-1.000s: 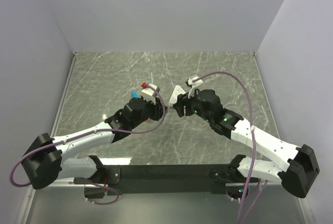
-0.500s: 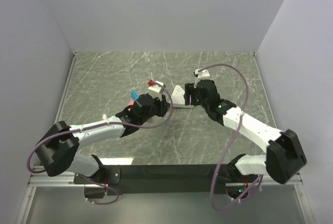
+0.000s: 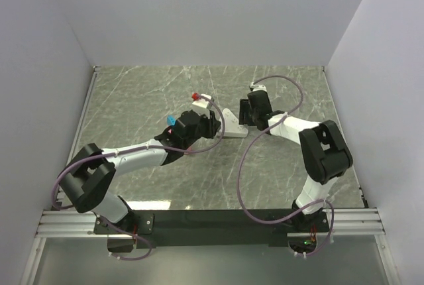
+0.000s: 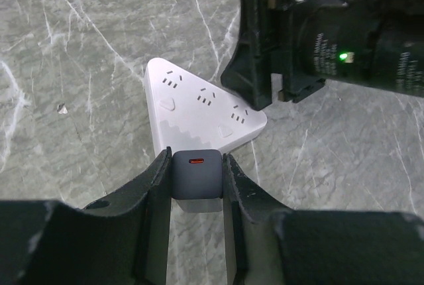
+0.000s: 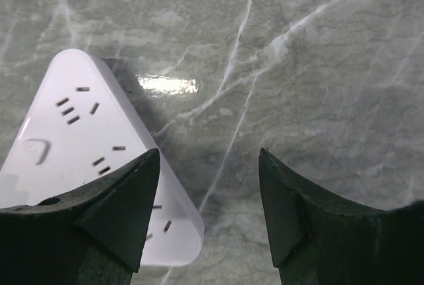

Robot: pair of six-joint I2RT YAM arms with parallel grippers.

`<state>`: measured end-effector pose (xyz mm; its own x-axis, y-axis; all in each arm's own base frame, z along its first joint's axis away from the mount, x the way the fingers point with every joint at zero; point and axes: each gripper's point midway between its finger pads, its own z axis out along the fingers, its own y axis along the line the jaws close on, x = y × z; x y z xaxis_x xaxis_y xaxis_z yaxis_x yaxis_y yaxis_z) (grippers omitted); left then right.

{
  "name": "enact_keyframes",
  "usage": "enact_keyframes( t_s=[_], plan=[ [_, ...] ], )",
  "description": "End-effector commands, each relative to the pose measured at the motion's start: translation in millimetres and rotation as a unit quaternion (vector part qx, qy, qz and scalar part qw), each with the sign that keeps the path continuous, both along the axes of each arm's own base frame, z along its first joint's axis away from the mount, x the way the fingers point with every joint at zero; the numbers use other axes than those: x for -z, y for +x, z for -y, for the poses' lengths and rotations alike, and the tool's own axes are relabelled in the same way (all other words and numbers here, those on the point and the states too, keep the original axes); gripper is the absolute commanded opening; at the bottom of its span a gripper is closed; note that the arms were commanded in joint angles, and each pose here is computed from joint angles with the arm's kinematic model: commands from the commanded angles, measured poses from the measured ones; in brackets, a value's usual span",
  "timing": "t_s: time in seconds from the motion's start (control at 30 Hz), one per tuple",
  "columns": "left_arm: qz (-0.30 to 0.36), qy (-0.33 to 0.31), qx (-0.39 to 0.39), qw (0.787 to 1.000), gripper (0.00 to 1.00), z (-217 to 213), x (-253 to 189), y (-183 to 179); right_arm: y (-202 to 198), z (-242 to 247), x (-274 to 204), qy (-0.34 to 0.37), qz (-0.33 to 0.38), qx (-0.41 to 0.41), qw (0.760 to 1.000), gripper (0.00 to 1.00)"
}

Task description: Insert the plug

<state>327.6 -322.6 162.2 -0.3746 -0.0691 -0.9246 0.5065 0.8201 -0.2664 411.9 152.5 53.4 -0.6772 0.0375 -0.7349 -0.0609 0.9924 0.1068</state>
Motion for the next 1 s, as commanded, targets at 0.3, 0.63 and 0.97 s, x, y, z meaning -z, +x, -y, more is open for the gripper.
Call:
enact_keyframes(
  t_s=[0.3, 0.63, 0.97],
  plan=[
    [0.042, -0.04, 0.013, 0.998, 0.01, 11.0, -36.3, 15.7, 15.4, -7.8, -3.8, -0.01, -0.002, 0.009, 1.0, 0.64],
    [0.038, -0.04, 0.004, 0.998, 0.01, -1.4, -33.4, 10.3, -39.9, -37.8, 20.8, -0.009, -0.055, -0.047, 0.997, 0.62],
    [0.044, -0.044, -0.024, 0.998, 0.01, -21.6, -39.1, 4.4, -68.5, -51.8, -21.7, 0.036, -0.023, -0.076, 0.996, 0.63]
  ],
)
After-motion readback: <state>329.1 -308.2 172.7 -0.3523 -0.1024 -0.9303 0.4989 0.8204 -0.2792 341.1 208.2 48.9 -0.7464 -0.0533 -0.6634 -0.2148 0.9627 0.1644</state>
